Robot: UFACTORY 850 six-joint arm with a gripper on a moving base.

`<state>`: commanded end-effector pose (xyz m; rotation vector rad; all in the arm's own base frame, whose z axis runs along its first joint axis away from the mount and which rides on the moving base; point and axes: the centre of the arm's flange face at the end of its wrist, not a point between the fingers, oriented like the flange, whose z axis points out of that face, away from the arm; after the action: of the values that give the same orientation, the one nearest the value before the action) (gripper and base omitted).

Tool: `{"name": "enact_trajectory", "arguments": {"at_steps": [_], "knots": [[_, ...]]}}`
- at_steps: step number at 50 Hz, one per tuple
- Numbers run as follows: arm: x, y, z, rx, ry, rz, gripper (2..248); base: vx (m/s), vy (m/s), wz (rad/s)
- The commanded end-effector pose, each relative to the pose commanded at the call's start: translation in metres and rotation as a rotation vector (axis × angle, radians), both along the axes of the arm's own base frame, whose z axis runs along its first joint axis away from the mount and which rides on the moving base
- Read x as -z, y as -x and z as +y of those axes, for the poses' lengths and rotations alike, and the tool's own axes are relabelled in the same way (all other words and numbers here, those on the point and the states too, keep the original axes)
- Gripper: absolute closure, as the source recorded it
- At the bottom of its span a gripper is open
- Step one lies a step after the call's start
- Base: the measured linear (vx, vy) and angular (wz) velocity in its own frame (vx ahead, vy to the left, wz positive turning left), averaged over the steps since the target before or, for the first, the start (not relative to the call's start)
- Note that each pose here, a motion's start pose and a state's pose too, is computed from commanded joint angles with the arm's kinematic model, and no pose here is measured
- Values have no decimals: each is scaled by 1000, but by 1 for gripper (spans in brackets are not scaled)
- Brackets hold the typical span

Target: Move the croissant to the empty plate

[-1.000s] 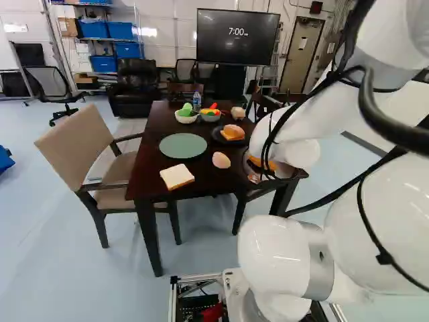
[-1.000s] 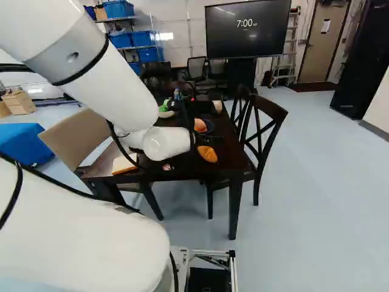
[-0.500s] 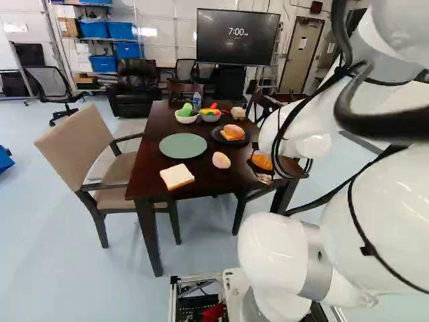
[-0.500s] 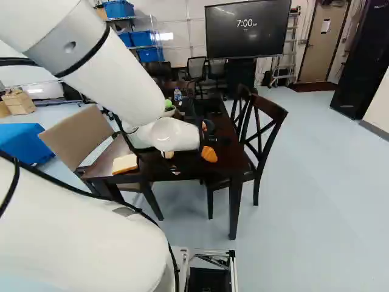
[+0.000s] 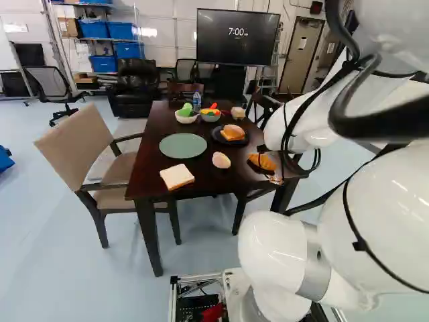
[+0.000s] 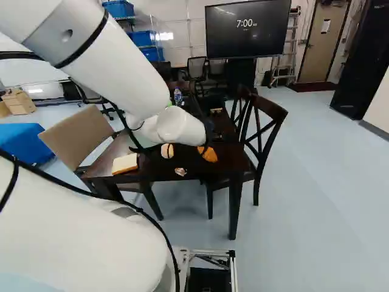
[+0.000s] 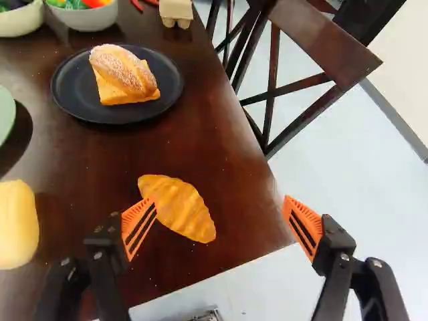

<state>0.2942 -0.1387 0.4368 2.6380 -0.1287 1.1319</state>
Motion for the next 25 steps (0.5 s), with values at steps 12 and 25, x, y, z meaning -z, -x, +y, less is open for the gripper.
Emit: {"name": "enact_trajectory", "arguments": {"at_steps": [12,25], "knots": [[-7,-2,-4,-27,34,70,3,0,0,0],[-18,-8,-5,-46,60,130,3,0,0,0]]}}
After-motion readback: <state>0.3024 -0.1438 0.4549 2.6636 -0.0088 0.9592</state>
